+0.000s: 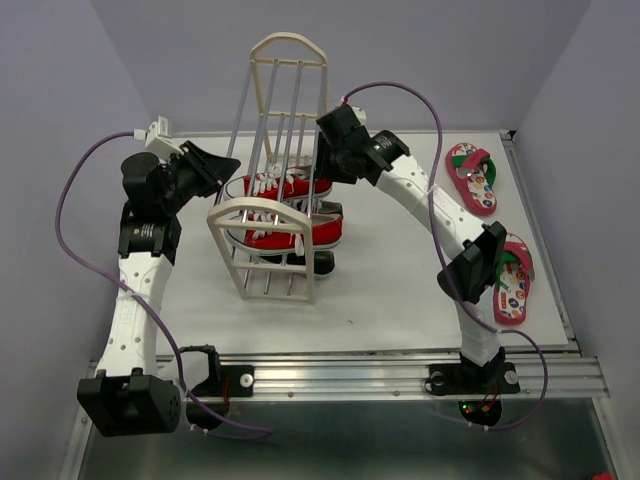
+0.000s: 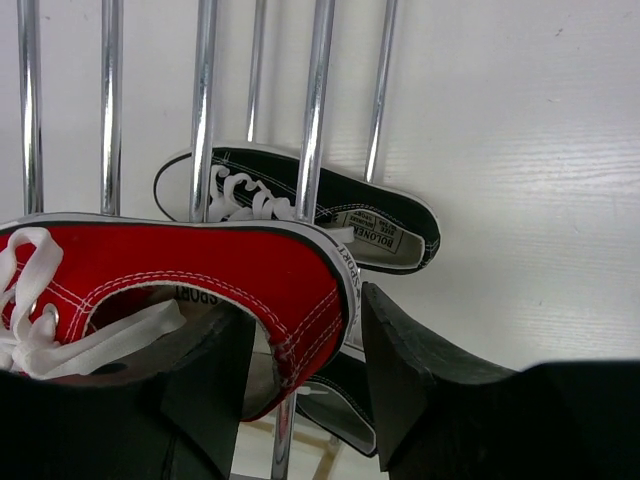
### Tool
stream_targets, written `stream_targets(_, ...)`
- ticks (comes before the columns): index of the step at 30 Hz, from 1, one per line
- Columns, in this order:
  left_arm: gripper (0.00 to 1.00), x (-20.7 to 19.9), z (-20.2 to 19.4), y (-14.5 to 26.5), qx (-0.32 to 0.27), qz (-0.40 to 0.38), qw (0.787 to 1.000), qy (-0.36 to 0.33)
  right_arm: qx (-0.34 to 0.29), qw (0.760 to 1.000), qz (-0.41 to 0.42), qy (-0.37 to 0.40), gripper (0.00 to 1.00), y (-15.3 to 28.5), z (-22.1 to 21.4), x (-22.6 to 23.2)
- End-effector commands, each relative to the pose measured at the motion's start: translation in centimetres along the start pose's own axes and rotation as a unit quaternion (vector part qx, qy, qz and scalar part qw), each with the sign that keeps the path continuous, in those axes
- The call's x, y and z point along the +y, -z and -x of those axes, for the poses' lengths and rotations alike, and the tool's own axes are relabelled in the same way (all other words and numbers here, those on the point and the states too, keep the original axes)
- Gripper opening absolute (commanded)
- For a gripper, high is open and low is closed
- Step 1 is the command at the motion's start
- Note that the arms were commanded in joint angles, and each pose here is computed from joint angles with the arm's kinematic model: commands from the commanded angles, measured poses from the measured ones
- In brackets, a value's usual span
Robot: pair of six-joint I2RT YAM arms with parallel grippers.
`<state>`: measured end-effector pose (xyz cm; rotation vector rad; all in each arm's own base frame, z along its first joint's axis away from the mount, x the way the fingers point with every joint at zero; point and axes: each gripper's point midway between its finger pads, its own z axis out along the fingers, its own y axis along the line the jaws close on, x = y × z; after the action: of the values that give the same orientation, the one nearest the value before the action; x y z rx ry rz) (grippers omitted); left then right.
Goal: Place and organize the shoes onto the shoe shelf
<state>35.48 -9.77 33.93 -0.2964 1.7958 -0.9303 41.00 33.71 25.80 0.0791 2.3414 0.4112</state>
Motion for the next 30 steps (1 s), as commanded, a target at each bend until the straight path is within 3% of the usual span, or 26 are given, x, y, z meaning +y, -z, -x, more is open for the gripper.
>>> stream_targets(1,0.0,6.3,-5.6,-0.8,0.085,0.074,0.993,-0.026,-0.048,0.993,0.104,-0.001,0.55,4.1,2.6,4.9)
stream_targets(15,0.0,6.5,-5.5,-0.9,0.083,0.08,0.993,-0.025,-0.141,0.982,0.121,-0.006,0.76,8.7,6.0,3.9)
stream_targets(22,0.0,6.7,-5.7,-1.0,0.087,0.082,0.993,-0.021,-0.16,0.978,0.131,-0.009,0.79,9.7,6.6,3.9)
stream_targets(26,0.0,6.4,-5.3,-0.7,0.077,0.083,0.993,-0.025,-0.172,0.98,0.098,-0.012,0.84,9.7,6.5,2.1)
stream_targets(30,0.0,6.2,-5.1,-0.5,0.074,0.081,0.994,-0.028,-0.197,0.98,0.036,-0.006,0.94,10.2,7.5,-2.7)
